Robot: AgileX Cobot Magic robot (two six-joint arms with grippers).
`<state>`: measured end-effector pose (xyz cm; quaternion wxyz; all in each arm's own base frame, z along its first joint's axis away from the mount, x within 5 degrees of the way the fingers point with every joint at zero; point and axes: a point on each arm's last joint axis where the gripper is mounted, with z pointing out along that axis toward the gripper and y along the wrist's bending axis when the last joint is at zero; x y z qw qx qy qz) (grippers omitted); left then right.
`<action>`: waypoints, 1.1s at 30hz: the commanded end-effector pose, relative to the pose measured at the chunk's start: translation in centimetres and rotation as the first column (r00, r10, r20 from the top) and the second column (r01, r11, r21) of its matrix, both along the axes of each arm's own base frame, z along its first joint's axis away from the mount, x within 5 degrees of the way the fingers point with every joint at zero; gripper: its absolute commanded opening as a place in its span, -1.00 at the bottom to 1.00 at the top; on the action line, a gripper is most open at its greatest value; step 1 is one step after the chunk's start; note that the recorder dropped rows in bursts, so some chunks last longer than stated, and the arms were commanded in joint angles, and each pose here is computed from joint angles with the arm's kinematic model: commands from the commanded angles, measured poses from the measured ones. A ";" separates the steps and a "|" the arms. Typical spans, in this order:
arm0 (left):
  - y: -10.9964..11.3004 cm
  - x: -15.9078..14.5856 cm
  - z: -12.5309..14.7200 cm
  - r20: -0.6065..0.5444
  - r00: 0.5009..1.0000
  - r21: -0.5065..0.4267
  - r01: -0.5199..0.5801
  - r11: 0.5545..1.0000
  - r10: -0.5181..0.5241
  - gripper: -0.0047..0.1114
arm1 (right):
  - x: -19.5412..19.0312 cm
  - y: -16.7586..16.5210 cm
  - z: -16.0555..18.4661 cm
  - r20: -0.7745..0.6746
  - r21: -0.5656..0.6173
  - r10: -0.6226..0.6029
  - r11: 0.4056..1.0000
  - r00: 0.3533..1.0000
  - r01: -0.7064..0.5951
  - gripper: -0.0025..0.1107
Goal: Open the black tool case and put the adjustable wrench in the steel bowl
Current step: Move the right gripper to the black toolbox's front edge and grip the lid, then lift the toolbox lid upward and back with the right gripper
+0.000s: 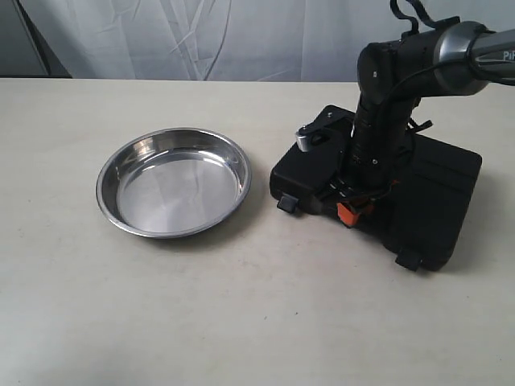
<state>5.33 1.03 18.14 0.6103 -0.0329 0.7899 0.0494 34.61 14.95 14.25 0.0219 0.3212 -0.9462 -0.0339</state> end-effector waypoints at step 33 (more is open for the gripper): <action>0.0 0.0 0.2 0.014 1.000 0.005 -0.003 1.000 0.003 -0.92 | -4.3 -7.2 18.4 0.529 -0.201 -0.052 0.962 0.847 0.184 -0.96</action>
